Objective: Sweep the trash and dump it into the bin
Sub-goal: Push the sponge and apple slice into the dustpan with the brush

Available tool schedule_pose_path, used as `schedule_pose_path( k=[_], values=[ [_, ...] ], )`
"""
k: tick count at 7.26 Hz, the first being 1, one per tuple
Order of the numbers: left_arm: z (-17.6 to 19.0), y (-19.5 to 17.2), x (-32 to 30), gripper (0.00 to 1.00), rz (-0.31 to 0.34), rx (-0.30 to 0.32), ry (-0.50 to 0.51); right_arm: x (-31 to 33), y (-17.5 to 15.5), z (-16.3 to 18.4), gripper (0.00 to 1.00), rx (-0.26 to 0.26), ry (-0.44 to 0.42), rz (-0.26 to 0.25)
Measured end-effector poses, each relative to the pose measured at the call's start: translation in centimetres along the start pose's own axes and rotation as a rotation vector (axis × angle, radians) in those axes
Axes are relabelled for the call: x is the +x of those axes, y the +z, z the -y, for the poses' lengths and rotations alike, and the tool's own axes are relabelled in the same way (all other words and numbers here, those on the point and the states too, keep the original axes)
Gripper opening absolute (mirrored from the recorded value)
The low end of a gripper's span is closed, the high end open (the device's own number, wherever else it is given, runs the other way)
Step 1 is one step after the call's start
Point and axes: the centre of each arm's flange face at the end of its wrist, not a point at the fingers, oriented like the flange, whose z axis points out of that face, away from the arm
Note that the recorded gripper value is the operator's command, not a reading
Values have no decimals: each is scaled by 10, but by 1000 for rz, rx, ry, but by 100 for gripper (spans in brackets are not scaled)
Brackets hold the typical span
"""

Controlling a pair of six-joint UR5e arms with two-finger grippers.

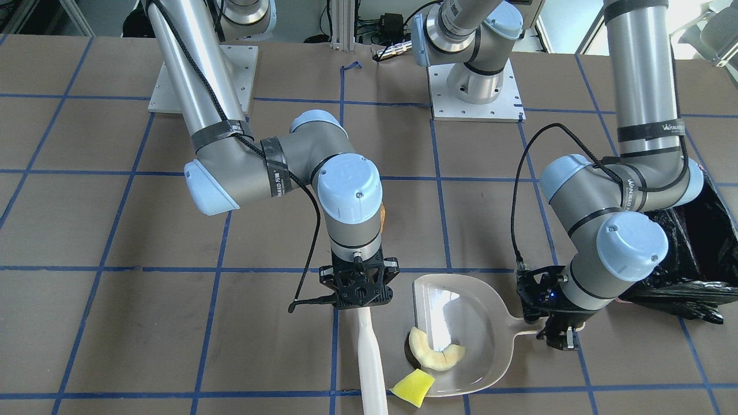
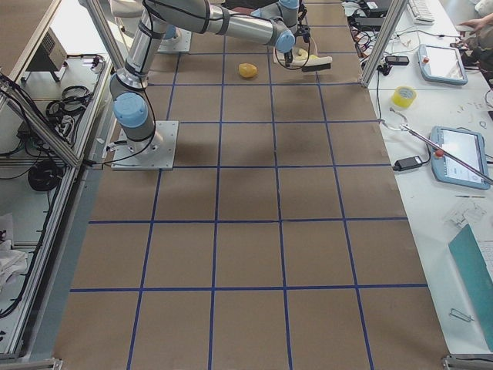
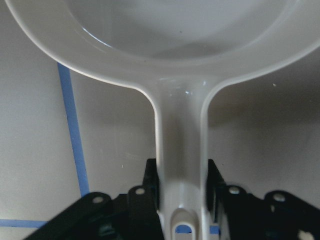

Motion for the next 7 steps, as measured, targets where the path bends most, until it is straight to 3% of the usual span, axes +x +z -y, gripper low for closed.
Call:
schedule_pose_path(
  k=[1, 4, 7],
  values=[
    [0, 1, 0, 32, -1, 0, 0, 1, 10, 1, 0, -3, 30, 12],
    [0, 1, 0, 32, -2, 1, 0, -22, 15, -6, 0, -33, 153, 140],
    [0, 1, 0, 32, -1, 0, 0, -64, 9, -31, 0, -53, 220, 161]
  ],
)
